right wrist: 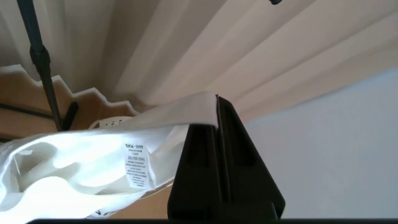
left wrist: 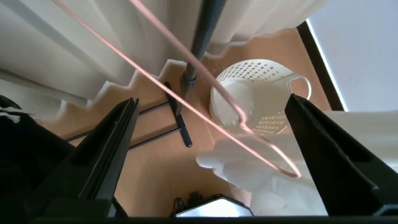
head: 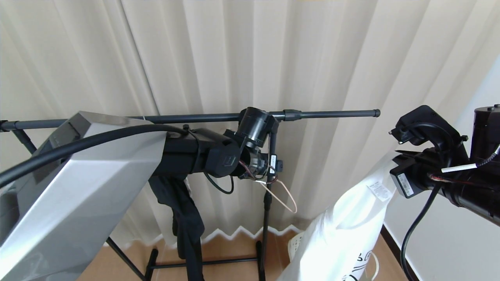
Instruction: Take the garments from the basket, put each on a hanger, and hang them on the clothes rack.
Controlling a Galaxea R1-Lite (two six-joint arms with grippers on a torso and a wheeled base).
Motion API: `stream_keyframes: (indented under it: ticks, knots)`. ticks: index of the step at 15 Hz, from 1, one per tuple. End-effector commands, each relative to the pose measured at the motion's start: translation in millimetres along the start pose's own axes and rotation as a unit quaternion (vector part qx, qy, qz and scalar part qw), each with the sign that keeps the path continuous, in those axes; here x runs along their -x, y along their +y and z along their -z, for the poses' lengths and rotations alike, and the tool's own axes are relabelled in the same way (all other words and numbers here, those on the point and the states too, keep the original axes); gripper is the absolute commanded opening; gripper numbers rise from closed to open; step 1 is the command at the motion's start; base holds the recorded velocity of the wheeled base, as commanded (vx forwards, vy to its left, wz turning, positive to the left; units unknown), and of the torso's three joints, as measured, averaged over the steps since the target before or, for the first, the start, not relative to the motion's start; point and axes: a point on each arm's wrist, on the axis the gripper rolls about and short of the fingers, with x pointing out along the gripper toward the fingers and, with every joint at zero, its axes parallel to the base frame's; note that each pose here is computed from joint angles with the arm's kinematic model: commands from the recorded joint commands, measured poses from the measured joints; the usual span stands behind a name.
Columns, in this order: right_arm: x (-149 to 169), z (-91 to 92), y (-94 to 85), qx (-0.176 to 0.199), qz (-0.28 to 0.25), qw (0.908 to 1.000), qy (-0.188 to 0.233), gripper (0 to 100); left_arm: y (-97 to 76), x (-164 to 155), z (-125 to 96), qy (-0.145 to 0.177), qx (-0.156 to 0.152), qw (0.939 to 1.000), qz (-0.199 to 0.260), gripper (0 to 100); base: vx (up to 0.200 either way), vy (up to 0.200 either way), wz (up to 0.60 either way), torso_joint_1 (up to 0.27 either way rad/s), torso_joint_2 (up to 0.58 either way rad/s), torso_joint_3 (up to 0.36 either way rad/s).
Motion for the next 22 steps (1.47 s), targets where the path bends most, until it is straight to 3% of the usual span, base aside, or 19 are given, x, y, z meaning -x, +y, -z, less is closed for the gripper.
stream_keyframes:
  ticks: [1, 5, 13, 22]
  knots:
    - [-2, 0.7, 1.6, 0.002, -0.001, 1.0, 0.003, 0, 3.1, -10, 5, 0.009, 0.001, 0.9999, -0.01, 100, 0.0, 0.0, 0.0, 0.0, 0.0, 0.0]
    - [-2, 2.2, 2.4, 0.003, -0.002, 1.0, 0.005, 0, 10.6, -19, 11, 0.014, 0.002, 0.999, -0.043, 100, 0.0, 0.0, 0.0, 0.0, 0.0, 0.0]
    - [0, 1.4, 0.4, 0.0, 0.0, 1.0, 0.0, 0, 22.6, -4, 17, 0.023, 0.004, 0.9965, -0.081, 100, 0.0, 0.0, 0.0, 0.0, 0.0, 0.0]
    - [6, 3.0, -2.0, 0.005, 0.001, 1.0, -0.005, 0, 20.6, -19, 34, 0.045, 0.011, 0.9948, -0.091, 100, 0.0, 0.0, 0.0, 0.0, 0.0, 0.0]
